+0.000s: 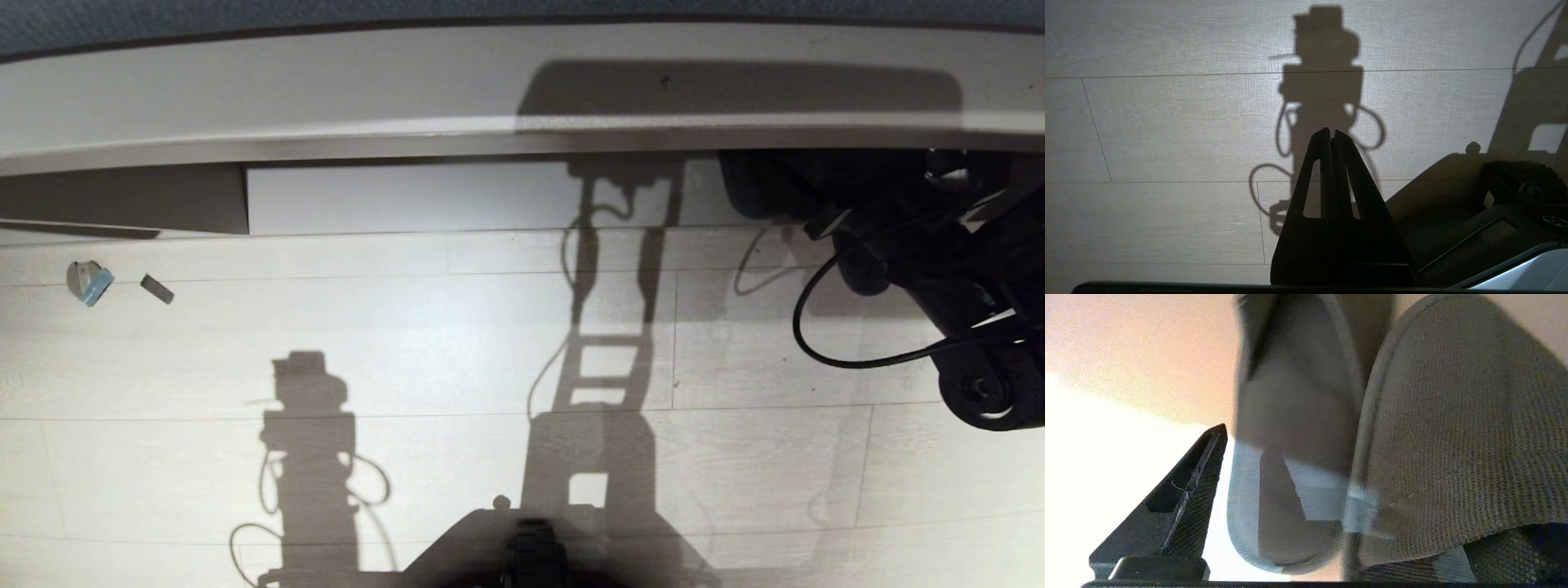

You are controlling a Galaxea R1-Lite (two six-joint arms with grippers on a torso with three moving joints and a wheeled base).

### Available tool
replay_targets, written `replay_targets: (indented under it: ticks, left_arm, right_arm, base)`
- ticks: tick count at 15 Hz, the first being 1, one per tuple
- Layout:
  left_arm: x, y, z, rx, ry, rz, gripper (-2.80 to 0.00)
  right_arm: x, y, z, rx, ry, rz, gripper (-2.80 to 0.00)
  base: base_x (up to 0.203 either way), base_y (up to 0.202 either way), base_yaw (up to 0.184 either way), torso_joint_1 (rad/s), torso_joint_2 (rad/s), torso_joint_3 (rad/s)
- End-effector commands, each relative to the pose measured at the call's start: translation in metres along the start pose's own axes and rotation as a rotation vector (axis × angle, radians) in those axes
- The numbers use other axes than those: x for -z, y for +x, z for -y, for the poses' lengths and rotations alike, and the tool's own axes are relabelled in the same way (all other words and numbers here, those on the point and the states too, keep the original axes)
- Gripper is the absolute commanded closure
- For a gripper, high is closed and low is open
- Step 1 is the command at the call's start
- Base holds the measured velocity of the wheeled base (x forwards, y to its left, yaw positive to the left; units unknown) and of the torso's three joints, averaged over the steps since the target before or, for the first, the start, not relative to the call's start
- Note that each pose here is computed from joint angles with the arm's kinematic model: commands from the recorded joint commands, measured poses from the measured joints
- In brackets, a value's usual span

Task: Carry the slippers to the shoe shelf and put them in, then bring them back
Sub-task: Place the slippers into the shoe cabinet

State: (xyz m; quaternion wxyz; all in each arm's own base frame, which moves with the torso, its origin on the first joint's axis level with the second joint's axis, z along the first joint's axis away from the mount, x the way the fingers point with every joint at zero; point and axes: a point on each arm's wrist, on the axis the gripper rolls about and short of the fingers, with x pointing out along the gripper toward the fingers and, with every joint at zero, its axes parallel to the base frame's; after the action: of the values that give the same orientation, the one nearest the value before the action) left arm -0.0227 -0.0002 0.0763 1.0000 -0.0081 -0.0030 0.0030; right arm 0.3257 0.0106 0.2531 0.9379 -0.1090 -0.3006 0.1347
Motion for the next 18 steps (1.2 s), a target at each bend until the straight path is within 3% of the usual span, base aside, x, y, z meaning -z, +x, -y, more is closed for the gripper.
replay_targets:
  ticks: [1,12,18]
  left_arm:
    - [0.000,0.000,0.000,0.000,-0.001,0.000,0.00]
    - [0.000,0.000,0.000,0.000,-0.001,0.000,0.00]
    - [0.000,0.000,0.000,0.000,-0.001,0.000,0.00]
  right_arm:
    - [-0.003,0.003,0.003,0.002,-0.014,0.024,-2.80]
    - [0.017,0.051,0.016,-0.109,-0.021,0.059,-2.80]
    - [0.009,0.035,0.011,-0.120,-0.009,0.011,-2.80]
  base:
    - [0.000,0.000,0.000,0.000,0.00,0.000]
    - [0.000,0.000,0.000,0.000,0.00,0.000]
    - [0.000,0.000,0.000,0.000,0.00,0.000]
